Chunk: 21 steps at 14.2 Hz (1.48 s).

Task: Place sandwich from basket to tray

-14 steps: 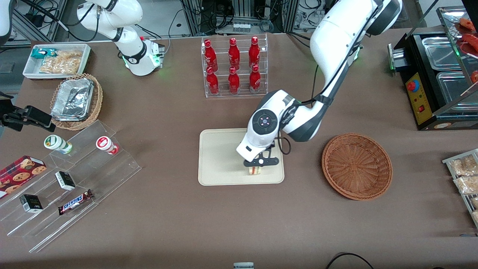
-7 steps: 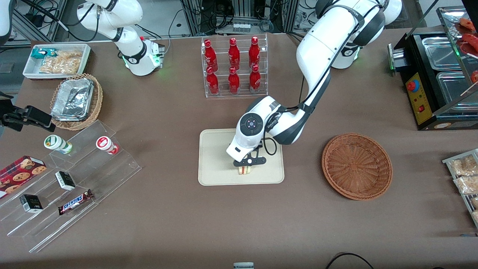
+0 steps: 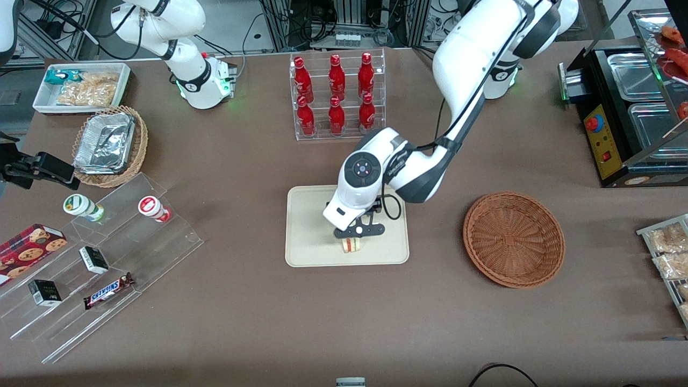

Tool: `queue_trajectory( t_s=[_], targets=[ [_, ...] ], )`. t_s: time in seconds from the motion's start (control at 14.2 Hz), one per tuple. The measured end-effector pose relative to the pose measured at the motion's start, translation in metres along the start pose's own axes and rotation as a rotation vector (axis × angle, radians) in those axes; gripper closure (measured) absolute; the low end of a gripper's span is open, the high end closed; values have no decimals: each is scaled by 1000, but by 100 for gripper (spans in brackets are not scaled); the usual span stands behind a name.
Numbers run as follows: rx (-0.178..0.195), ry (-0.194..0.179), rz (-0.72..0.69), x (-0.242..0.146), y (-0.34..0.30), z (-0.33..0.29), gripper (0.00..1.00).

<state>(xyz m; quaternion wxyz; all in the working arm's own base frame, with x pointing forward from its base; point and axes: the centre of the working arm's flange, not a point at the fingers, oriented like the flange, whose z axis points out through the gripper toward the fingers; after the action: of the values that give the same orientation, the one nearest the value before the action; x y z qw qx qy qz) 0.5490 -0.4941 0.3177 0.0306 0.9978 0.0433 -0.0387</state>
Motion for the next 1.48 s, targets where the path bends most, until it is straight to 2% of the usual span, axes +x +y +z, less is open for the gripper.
queue_trajectory(
  t_s=[0.14,0.28,0.49,0.71,0.92,1.13,1.34,1.48],
  targets=[
    [36,26,10,0,-13,-42,0],
    [68,20,17,12,-42,-76,0],
    [105,-6,-68,39,-93,-95,0],
    [168,-80,-155,67,-158,-99,0],
    [183,-141,-113,92,-227,-113,0],
    [176,-169,-26,93,-282,-136,0],
    [170,-165,37,80,-319,-157,0],
    [155,-132,69,63,-349,-178,0]
  ],
)
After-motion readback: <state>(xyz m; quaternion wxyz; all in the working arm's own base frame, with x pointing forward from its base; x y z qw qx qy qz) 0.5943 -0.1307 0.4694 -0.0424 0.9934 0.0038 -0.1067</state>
